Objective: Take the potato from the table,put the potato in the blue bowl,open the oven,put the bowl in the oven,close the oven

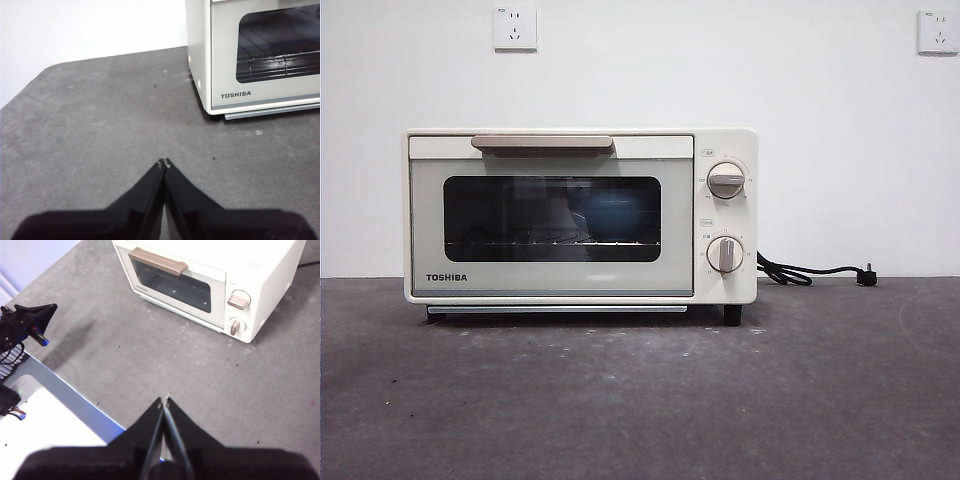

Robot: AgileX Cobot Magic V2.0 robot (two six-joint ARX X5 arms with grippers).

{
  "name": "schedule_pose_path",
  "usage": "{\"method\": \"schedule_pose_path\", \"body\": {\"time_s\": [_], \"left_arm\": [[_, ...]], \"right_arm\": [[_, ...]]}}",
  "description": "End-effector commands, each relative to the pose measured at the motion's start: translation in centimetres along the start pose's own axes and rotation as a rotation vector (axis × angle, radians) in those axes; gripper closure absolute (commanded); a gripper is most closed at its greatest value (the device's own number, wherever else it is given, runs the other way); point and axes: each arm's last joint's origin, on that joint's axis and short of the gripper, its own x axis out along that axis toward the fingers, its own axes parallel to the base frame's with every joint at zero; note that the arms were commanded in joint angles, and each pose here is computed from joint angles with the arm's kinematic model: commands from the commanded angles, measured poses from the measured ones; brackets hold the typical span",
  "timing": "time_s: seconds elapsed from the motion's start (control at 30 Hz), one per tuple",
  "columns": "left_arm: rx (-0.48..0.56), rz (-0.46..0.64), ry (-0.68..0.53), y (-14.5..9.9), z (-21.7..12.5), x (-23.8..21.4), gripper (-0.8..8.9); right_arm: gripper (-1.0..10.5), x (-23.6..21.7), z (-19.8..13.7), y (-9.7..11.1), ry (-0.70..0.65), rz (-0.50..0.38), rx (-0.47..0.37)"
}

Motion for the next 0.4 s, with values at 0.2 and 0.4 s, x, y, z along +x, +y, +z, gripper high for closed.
{"method": "schedule_pose_path", "body": {"time_s": [0.2, 0.4], "left_arm": [[-0.006, 0.004, 0.007, 0.0, -0.4, 0.1, 8.17], [-0.007, 0.003, 0.007, 0.0, -0.4, 0.1, 8.17]], "right_arm": [[9.4, -0.8, -0.1, -0.6, -0.055, -0.101, -0.048], [9.4, -2.5, -0.4, -1.7, -0.253, -0.211, 0.008]]}}
